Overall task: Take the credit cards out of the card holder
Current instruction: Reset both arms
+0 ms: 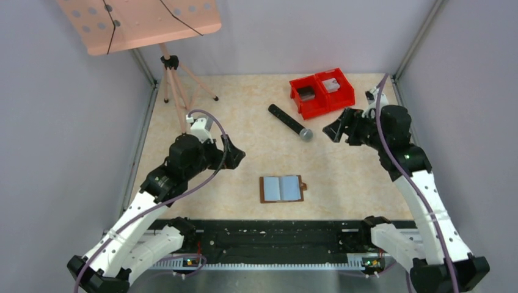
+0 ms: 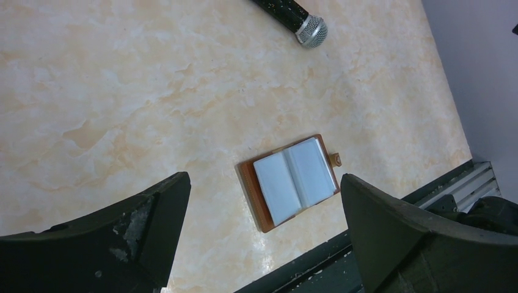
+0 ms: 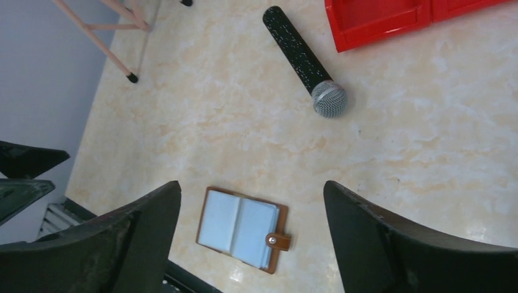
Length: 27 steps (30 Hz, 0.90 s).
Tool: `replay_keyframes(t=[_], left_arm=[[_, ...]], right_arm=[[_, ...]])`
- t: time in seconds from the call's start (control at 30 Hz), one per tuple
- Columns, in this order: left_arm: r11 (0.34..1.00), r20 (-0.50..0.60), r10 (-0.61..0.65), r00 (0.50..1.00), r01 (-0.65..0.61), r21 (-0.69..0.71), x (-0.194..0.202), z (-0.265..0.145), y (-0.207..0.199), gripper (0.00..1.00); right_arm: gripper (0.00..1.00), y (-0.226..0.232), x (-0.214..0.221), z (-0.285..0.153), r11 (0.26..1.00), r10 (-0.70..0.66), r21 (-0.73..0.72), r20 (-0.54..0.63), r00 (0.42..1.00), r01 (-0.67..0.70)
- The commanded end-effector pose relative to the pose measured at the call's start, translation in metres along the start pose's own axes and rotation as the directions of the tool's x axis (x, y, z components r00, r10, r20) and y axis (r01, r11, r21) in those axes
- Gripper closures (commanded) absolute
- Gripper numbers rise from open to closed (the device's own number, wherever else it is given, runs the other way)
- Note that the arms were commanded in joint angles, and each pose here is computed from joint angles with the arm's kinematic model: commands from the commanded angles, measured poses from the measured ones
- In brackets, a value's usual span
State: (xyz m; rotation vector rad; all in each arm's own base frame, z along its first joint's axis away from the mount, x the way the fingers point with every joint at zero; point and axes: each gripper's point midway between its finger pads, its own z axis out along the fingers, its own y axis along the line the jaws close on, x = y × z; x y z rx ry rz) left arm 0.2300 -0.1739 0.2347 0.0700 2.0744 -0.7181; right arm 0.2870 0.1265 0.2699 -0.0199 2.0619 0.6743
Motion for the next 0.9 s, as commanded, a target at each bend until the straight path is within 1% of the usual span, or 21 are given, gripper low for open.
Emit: replay_keyframes(t=[0.0, 0.03, 0.07, 0.23, 0.47, 0.63, 0.7, 0.87], left_arm=[[0.999, 0.103, -0.029, 0.994, 0.025, 0.031, -0.024, -0.013, -0.01, 0.01], [0.999, 0.107, -0.033, 0.994, 0.029, 0.032, -0.024, -0.014, -0.01, 0.01], [0.999, 0.109, -0.036, 0.993, 0.033, 0.034, -0.024, -0.016, -0.01, 0.01], [0.997, 0.129, -0.063, 0.99, 0.057, 0.045, -0.025, -0.02, -0.011, 0.01], [0.992, 0.17, -0.111, 0.979, 0.099, 0.079, -0.033, -0.029, -0.017, 0.01], [0.988, 0.213, -0.133, 0.968, 0.114, 0.102, -0.038, -0.035, -0.019, 0.01], [0.989, 0.238, -0.14, 0.961, 0.124, 0.082, -0.042, -0.036, -0.015, 0.01], [0.989, 0.249, -0.143, 0.958, 0.128, 0.078, -0.042, -0.036, -0.013, 0.01]], right_arm=[[0.09, 0.021, -0.004, -0.035, 0.998, 0.038, -0.052, 0.069, 0.997, -0.035], [0.02, 0.025, -0.005, -0.041, 0.997, 0.051, -0.06, 0.082, 0.995, -0.046], [0.01, 0.027, -0.007, -0.046, 0.996, 0.062, -0.068, 0.096, 0.993, -0.055], [0.01, 0.033, -0.008, -0.059, 0.993, 0.092, -0.084, 0.128, 0.988, -0.082], [0.01, 0.037, 0.006, -0.057, 0.98, 0.178, -0.096, 0.051, 0.983, -0.172], [0.01, 0.038, 0.01, -0.058, 0.978, 0.184, -0.112, 0.055, 0.981, -0.177], [0.01, 0.039, 0.011, -0.058, 0.978, 0.177, -0.12, 0.051, 0.983, -0.17], [0.01, 0.041, 0.011, -0.06, 0.98, 0.158, -0.133, 0.052, 0.986, -0.15]])
